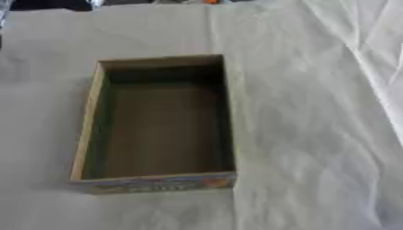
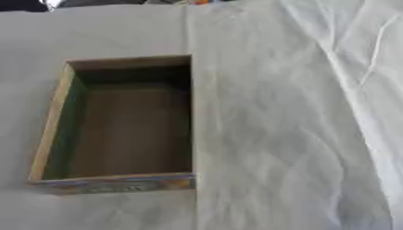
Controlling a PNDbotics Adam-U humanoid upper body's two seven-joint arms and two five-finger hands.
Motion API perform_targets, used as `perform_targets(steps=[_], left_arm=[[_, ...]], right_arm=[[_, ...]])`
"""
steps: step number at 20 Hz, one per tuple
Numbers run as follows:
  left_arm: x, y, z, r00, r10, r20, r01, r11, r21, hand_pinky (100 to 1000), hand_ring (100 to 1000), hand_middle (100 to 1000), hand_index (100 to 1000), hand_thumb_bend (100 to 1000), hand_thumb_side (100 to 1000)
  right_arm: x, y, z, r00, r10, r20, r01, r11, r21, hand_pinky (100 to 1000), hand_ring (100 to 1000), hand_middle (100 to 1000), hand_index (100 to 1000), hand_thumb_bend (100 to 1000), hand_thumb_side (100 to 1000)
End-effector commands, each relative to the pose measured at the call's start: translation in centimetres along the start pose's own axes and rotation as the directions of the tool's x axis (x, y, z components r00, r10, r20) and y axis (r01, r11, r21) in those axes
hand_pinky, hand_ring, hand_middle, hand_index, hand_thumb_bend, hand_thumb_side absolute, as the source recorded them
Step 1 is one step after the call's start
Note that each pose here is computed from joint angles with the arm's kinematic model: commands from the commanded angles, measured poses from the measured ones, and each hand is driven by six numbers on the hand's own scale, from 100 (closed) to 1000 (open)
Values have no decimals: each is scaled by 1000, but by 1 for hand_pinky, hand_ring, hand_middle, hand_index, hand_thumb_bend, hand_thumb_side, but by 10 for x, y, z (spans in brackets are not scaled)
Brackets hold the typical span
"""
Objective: Pick up objects on the table and place them in the box.
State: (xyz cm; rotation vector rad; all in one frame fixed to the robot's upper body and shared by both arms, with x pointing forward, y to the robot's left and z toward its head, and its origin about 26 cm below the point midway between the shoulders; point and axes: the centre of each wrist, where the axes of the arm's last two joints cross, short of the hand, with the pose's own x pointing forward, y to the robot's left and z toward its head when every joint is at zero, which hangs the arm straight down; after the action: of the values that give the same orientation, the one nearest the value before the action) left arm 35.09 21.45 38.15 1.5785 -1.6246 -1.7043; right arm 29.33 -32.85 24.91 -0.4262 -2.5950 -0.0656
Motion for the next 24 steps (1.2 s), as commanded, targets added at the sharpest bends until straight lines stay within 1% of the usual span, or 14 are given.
perform_targets(steps=[1, 4, 8, 10, 13, 15, 20, 24], left_arm=[[18, 16, 7, 997, -26, 73, 22, 998, 62, 288, 478, 540, 590, 100, 430], [40, 16, 9, 990, -20, 138, 10, 998, 69, 288, 477, 537, 586, 100, 425], [64, 6, 7, 975, 19, 222, -21, 1000, 9, 289, 476, 534, 581, 100, 408], [72, -2, 4, 964, 63, 257, -55, 998, -39, 289, 474, 530, 577, 100, 403], [79, -13, 0, 950, 132, 281, -105, 988, -109, 288, 472, 527, 573, 100, 398], [83, -18, -1, 945, 154, 290, -118, 983, -139, 289, 473, 527, 573, 100, 397], [93, -24, -1, 934, 176, 311, -124, 976, -181, 292, 476, 530, 575, 100, 389], [101, -32, -4, 923, 186, 338, -108, 965, -238, 309, 488, 543, 587, 100, 372]], right_arm=[[7, -3, -8, 999, 4, 36, -4, 1000, 10, 619, 743, 726, 864, 100, 1000], [8, -2, -9, 999, 0, 36, -1, 1000, 9, 619, 743, 726, 864, 100, 1000], [8, -3, -8, 999, 0, 35, 0, 1000, 8, 619, 743, 726, 864, 100, 1000], [8, -2, -9, 999, -2, 35, 2, 1000, 7, 619, 743, 726, 864, 100, 1000], [8, -2, -9, 999, -2, 35, 1, 1000, 7, 619, 743, 726, 864, 100, 1000], [8, -2, -9, 999, -2, 36, 2, 1000, 8, 619, 743, 726, 864, 100, 1000], [7, -2, -8, 999, -2, 32, 2, 1000, 8, 619, 744, 727, 864, 100, 1000], [7, -2, -8, 1000, -2, 30, 2, 1000, 8, 619, 744, 727, 864, 100, 1000]])
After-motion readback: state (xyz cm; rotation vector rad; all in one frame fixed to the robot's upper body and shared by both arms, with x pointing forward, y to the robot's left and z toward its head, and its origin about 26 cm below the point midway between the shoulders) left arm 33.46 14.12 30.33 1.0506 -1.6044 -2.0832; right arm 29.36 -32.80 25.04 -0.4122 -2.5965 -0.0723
